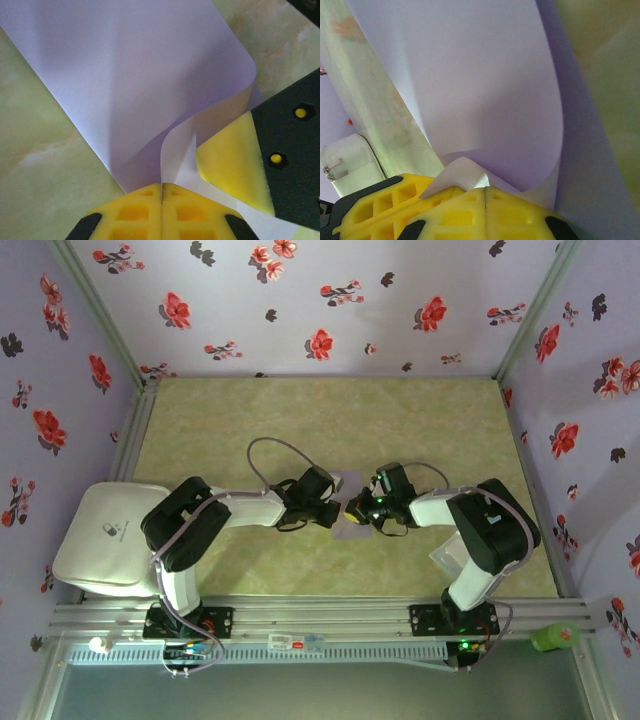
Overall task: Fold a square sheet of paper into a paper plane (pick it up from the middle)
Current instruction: Fold the triangle a second time at the center of the table.
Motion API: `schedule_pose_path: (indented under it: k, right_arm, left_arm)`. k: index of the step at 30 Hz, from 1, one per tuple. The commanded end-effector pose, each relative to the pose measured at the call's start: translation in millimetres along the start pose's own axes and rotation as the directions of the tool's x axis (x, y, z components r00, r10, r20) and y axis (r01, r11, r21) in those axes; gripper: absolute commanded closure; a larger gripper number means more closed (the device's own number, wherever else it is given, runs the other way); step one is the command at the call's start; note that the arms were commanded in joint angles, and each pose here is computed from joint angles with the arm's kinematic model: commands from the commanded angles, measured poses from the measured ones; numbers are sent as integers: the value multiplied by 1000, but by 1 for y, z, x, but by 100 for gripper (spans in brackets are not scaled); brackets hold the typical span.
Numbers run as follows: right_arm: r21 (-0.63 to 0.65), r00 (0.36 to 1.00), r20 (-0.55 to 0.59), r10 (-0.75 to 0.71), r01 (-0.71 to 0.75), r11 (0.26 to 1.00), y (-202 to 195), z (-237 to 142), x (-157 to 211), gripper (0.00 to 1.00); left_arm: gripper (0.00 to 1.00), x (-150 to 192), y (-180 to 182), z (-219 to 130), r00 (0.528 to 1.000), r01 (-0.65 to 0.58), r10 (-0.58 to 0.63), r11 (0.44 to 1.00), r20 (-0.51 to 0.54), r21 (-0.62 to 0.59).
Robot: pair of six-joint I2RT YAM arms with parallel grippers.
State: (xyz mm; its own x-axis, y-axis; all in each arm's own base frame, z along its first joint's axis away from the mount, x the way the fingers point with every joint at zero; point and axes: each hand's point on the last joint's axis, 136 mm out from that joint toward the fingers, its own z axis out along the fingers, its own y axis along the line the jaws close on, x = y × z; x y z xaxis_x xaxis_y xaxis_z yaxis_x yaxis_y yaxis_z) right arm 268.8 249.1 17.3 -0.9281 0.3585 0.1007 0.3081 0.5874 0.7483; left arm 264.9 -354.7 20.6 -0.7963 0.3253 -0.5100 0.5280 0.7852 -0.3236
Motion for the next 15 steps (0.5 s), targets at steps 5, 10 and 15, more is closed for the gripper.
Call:
schedule_pose_path:
  k: [5, 10, 15]
  right_arm:
    - [53, 1000, 13, 22, -23, 998, -17, -4, 4, 100]
    - [82, 998, 51, -45, 41, 996, 3, -21, -6, 100]
    - [88, 996, 84, -32, 25, 996, 2, -27, -25, 100]
  left_arm:
    - [95, 27, 18, 12, 995, -13, 8, 999, -99, -51]
    - [95, 28, 19, 12, 995, -16, 10, 998, -103, -53]
    - [95, 28, 18, 11, 994, -20, 14, 998, -107, -53]
